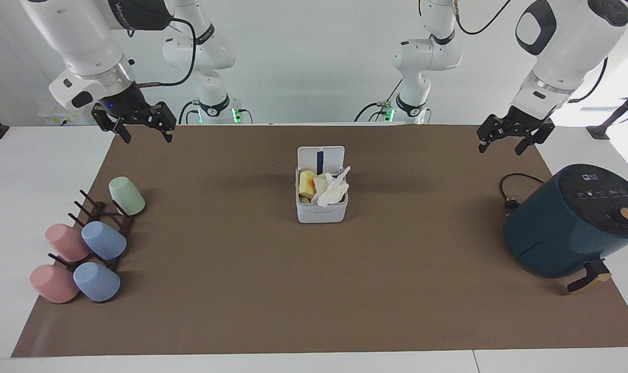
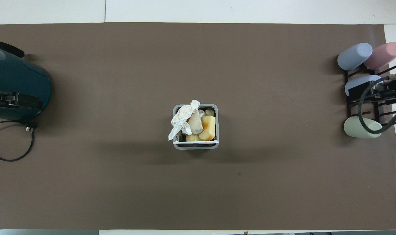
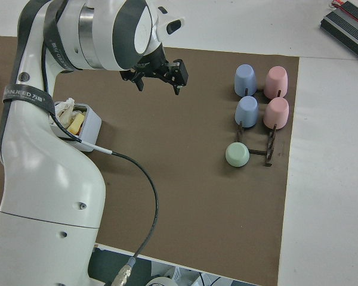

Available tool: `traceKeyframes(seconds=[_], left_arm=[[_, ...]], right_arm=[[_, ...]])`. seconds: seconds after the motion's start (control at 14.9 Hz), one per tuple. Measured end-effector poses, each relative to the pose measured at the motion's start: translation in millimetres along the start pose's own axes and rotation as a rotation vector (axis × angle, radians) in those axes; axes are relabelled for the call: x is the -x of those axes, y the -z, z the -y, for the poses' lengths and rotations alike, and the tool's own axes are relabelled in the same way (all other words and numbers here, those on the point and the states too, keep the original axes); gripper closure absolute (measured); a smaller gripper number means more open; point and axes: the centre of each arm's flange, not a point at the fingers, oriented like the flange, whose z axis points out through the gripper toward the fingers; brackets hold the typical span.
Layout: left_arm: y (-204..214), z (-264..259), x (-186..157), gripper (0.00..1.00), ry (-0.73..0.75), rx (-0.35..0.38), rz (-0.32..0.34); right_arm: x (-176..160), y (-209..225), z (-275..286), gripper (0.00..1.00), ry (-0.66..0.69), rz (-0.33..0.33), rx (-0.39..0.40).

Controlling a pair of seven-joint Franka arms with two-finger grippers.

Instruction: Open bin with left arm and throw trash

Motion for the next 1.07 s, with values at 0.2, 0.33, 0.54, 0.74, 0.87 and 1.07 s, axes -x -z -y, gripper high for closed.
traceKeyframes(seconds=[0.2, 0.33, 0.54, 0.74, 0.87, 1.07], left_arm=[[-0.2, 0.0, 0.2, 0.0, 0.0, 0.0, 0.002], [0.5, -0.2, 1.0, 0.0, 0.0, 0.001, 0.007], [17.6, -1.4, 3.7, 0.0, -0.002, 0.002, 0.013], [32.7, -3.0, 5.5, 0.0, -0.005, 0.001, 0.008], [33.9, -3.6, 6.1, 0.0, -0.006, 0.002, 0.011], [33.6, -3.6, 6.4, 0.0, -0.006, 0.002, 0.014]], right_arm=[[0.7, -0.4, 4.5, 0.0, 0.008, 0.005, 0.0], [7.9, -1.6, 8.5, 0.0, 0.016, 0.043, 0.003], [22.6, -0.8, 5.9, 0.0, 0.01, 0.067, 0.006], [24.9, -2.2, -30.9, 0.0, -0.059, 0.054, -0.001], [25.4, -4.5, -47.5, 0.0, -0.087, 0.058, -0.006], [23.8, -3.4, -47.4, 0.0, -0.086, 0.044, -0.006]])
